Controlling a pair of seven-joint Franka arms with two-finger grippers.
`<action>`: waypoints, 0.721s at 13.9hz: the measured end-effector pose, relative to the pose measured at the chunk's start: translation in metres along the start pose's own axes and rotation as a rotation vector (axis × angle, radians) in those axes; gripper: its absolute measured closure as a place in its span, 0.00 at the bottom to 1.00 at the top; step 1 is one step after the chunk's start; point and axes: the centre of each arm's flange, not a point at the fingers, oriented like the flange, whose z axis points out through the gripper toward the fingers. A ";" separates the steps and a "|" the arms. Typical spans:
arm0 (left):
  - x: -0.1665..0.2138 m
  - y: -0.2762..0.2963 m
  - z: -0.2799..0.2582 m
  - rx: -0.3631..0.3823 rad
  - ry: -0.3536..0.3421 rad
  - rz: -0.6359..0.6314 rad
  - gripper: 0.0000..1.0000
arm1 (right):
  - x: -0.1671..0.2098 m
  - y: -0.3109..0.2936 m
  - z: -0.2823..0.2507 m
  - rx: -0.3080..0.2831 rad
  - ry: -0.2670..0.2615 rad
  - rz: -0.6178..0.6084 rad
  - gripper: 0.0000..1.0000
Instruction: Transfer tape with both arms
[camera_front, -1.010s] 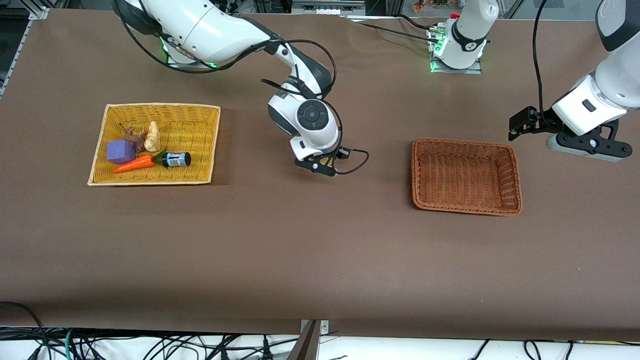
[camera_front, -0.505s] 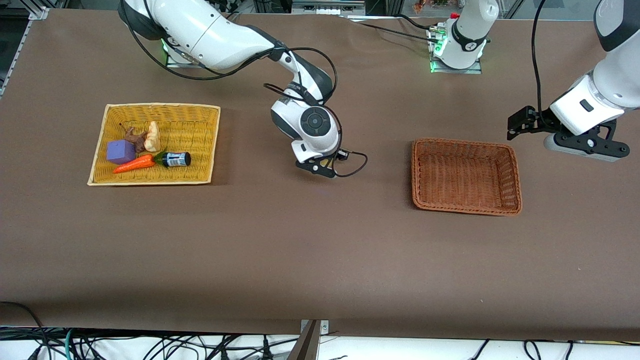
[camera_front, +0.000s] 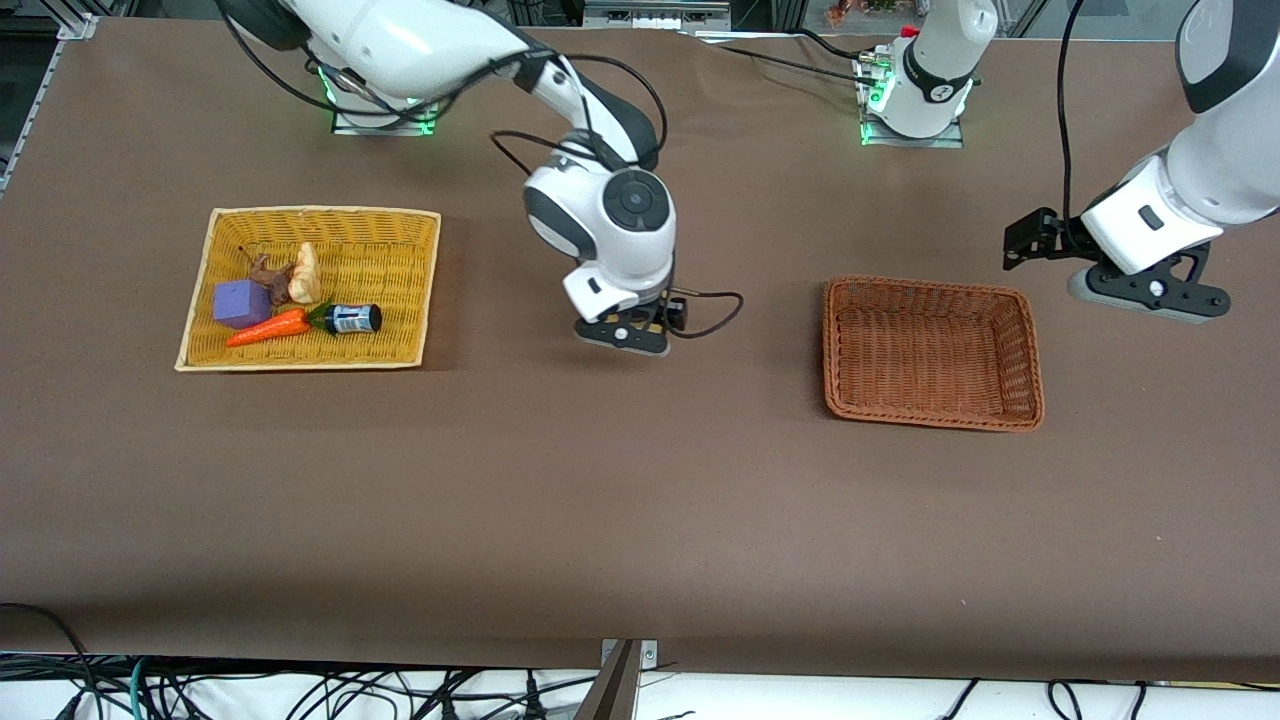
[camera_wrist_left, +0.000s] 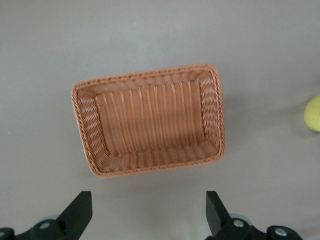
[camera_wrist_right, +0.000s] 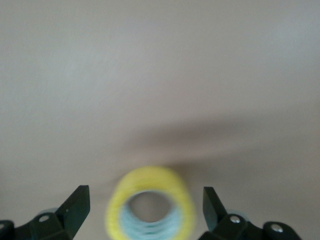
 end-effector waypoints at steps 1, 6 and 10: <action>0.002 0.009 0.004 -0.002 -0.013 0.015 0.00 | 0.023 0.030 -0.025 -0.026 0.009 -0.039 0.00; 0.041 0.118 0.063 -0.067 -0.039 -0.026 0.00 | 0.149 0.230 -0.094 -0.025 -0.001 -0.185 0.00; 0.066 0.232 0.132 -0.124 -0.025 -0.117 0.00 | 0.196 0.404 -0.143 0.064 0.020 -0.207 0.00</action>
